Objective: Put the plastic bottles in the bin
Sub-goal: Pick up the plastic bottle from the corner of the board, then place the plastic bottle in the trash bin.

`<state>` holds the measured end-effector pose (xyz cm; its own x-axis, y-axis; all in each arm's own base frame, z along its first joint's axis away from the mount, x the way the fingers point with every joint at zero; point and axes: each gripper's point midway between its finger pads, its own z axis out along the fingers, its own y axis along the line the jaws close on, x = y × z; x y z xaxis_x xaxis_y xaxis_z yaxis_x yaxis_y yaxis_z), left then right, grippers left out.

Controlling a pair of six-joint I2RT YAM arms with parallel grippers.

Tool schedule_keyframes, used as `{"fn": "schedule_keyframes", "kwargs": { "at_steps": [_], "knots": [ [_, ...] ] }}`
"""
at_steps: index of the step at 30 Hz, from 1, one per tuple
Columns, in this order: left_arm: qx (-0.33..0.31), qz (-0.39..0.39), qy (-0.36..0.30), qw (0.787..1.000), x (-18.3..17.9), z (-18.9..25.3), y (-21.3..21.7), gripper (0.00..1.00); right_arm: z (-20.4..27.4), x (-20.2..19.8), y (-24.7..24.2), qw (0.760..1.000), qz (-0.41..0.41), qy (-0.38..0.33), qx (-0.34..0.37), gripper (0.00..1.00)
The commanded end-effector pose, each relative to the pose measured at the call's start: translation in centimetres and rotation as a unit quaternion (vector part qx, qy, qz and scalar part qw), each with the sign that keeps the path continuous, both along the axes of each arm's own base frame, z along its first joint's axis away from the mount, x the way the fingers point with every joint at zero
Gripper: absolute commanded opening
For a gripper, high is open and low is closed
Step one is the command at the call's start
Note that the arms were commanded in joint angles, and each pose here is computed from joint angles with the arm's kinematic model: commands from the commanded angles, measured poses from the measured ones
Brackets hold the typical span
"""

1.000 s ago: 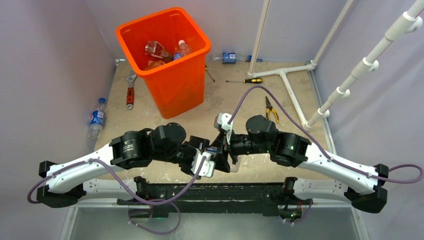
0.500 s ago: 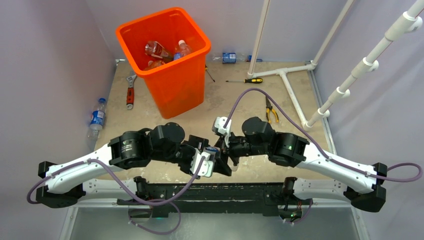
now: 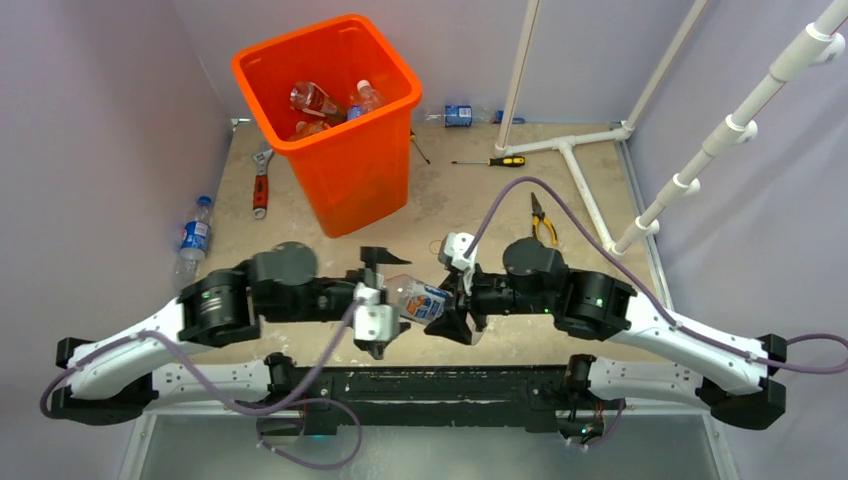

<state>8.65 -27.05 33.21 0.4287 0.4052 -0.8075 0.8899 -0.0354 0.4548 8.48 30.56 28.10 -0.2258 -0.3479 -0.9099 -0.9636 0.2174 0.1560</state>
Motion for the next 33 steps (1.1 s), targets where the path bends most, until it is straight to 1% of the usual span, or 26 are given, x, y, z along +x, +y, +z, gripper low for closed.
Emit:
{"fn": "schedule_keyframes", "kwargs": {
  "at_steps": [1, 4, 5, 7, 8, 10, 12, 15, 17, 18, 21, 22, 24, 25, 26, 28, 29, 33],
  "knots": [
    [-0.177, 0.042, -0.018, 0.983, 0.2, 7.9, 2.2, 0.99, 5.4, 0.9, -1.0, 0.994, -0.043, -0.033, 0.091, 0.35],
    [-0.286, 0.08, -0.027, 0.955, 0.5, 11.8, 5.2, 0.99, 10.7, 2.0, -2.5, 0.976, -0.096, -0.058, 0.184, 0.36],
    [-0.324, 0.097, -0.025, 0.941, 0.7, 12.8, 6.4, 0.99, 13.0, 2.4, -3.3, 0.965, -0.116, -0.069, 0.226, 0.36],
    [-0.382, 0.12, 0.002, 0.916, 0.9, 13.4, 7.9, 0.99, 17.1, 3.3, -5.0, 0.937, -0.157, -0.092, 0.299, 0.37],
    [-0.393, 0.123, 0.015, 0.911, 0.9, 13.1, 8.1, 0.97, 18.9, 3.8, -5.6, 0.923, -0.176, -0.098, 0.328, 0.36],
    [-0.389, 0.14, 0.047, 0.909, 1.3, 11.5, 7.7, 0.96, 21.1, 5.0, -5.3, 0.906, -0.203, -0.108, 0.354, 0.36],
    [-0.366, 0.161, 0.078, 0.913, 1.9, 9.3, 6.9, 0.96, 23.3, 6.3, -4.3, 0.895, -0.218, -0.134, 0.366, 0.35],
    [-0.335, 0.186, 0.129, 0.915, 2.5, 5.6, 5.2, 0.96, 27.1, 8.6, -3.2, 0.868, -0.255, -0.178, 0.387, 0.35],
    [-0.343, 0.209, 0.184, 0.897, 2.9, 3.4, 4.3, 0.96, 29.1, 10.1, -2.6, 0.848, -0.281, -0.212, 0.396, 0.34],
    [-0.356, 0.219, 0.211, 0.884, 3.1, 2.5, 3.9, 0.96, 29.9, 10.7, -2.3, 0.837, -0.293, -0.221, 0.405, 0.34],
    [-0.365, 0.239, 0.279, 0.855, 3.2, -0.8, 3.0, 0.99, 32.3, 12.5, -1.4, 0.813, -0.317, -0.238, 0.427, 0.35],
    [-0.371, 0.249, 0.297, 0.844, 3.4, -1.7, 2.8, 0.99, 32.7, 13.5, -0.8, 0.81, -0.32, -0.24, 0.428, 0.35],
    [-0.38, 0.288, 0.335, 0.813, 4.2, -3.9, 3.0, 0.99, 33.2, 15.8, 0.5, 0.81, -0.321, -0.238, 0.429, 0.35],
    [-0.381, 0.312, 0.352, 0.796, 4.7, -5.1, 3.2, 0.99, 33.1, 17.4, 1.5, 0.816, -0.319, -0.23, 0.425, 0.35],
    [-0.375, 0.33, 0.368, 0.784, 4.9, -6.4, 3.2, 0.99, 33.4, 18.7, 2.2, 0.819, -0.316, -0.224, 0.422, 0.34],
    [-0.356, 0.342, 0.391, 0.777, 4.6, -8.6, 2.9, 0.99, 32.2, 22.2, 4.4, 0.828, -0.327, -0.224, 0.396, 0.34],
    [-0.347, 0.347, 0.401, 0.774, 4.5, -9.6, 2.7, 0.99, 32.2, 23.2, 5.2, 0.83, -0.323, -0.225, 0.394, 0.34],
    [-0.32, 0.386, 0.44, 0.745, 4.4, -13.5, 2.7, 0.99, 31.6, 28.0, 7.2, 0.838, -0.319, -0.213, 0.388, 0.34]
  ]
}}
